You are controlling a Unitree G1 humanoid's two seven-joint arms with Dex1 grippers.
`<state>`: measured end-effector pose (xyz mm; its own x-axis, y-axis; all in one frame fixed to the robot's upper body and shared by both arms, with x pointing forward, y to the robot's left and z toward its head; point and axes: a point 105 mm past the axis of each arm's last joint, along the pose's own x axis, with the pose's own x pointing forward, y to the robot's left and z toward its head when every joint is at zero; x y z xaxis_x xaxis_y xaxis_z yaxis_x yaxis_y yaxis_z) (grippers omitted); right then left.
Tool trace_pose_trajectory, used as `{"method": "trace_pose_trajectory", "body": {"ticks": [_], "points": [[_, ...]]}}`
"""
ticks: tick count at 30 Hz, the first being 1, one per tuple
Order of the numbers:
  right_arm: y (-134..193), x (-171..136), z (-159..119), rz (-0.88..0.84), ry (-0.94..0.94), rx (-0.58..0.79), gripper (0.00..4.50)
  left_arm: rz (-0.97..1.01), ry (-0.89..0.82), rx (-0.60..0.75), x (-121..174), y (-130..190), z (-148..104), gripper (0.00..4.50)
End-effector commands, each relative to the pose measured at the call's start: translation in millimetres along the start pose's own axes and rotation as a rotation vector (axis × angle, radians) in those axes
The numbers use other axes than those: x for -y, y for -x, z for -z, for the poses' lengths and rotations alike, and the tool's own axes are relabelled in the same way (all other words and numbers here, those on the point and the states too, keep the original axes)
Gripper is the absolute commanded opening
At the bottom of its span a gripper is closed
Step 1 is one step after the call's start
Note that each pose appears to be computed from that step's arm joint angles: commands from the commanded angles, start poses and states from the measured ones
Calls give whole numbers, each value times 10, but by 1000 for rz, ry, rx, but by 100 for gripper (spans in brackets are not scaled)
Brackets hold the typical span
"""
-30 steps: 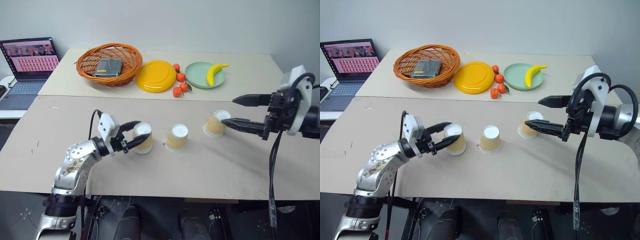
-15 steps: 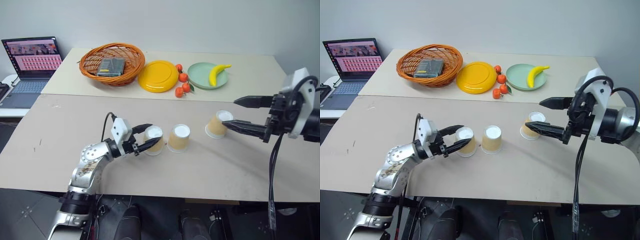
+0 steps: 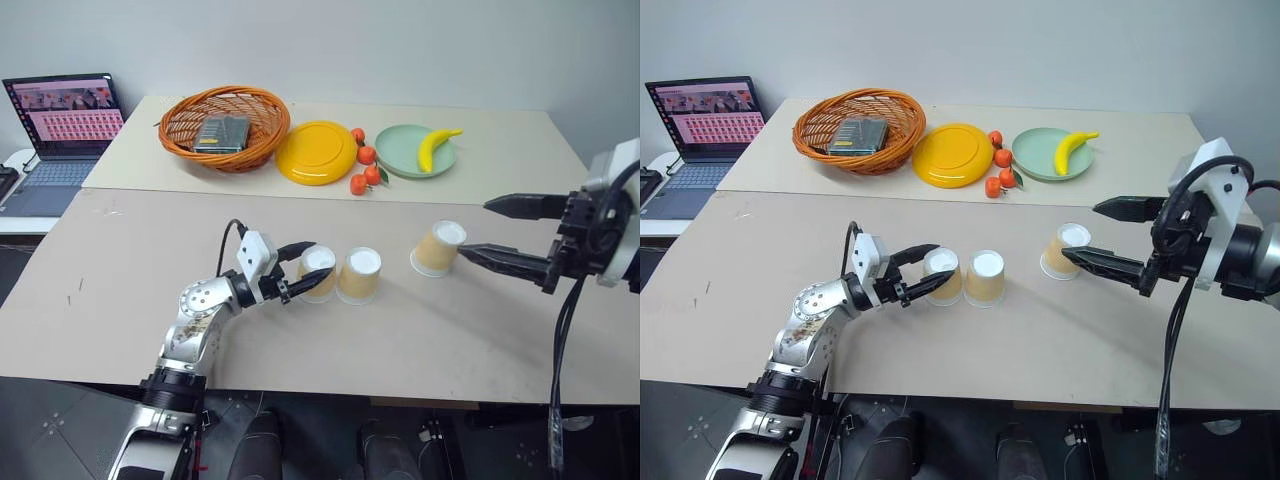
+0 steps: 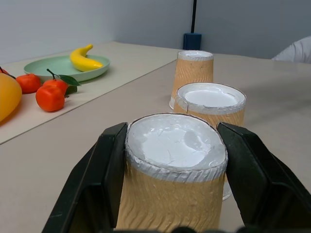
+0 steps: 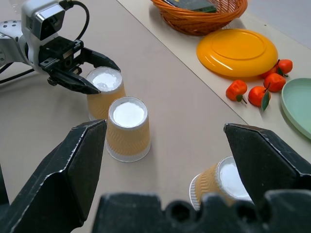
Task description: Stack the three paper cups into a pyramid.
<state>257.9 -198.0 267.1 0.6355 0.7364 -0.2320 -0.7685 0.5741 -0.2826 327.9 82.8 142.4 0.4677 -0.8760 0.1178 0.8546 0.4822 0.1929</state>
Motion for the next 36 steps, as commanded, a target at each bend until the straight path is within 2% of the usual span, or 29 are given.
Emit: {"method": "trace_pose_trajectory", "body": {"ticks": [1, 6, 8, 11, 19, 28, 32, 36], "points": [[84, 10, -132, 33, 54, 20, 450, 19, -30, 31, 23, -52, -64, 246], [101, -9, -138, 35, 57, 16, 450, 24, -25, 38, 48, -82, -54, 246], [104, -10, -142, 36, 59, 15, 450, 33, -4, 44, 65, -92, -48, 346], [104, -9, -150, 37, 60, 14, 450, 39, 7, 49, 89, -106, -53, 447], [98, 18, -153, 37, 60, 14, 450, 69, 42, 99, 165, -151, -237, 449], [68, 50, -97, 33, 45, 21, 450, 30, -45, 156, -3, -144, -736, 449], [104, 146, 68, 76, -3, 6, 450, 15, -98, 175, -131, -134, -1074, 449], [168, 278, 367, 155, -62, -14, 450, 82, -70, 160, -123, -74, -1395, 449]]}}
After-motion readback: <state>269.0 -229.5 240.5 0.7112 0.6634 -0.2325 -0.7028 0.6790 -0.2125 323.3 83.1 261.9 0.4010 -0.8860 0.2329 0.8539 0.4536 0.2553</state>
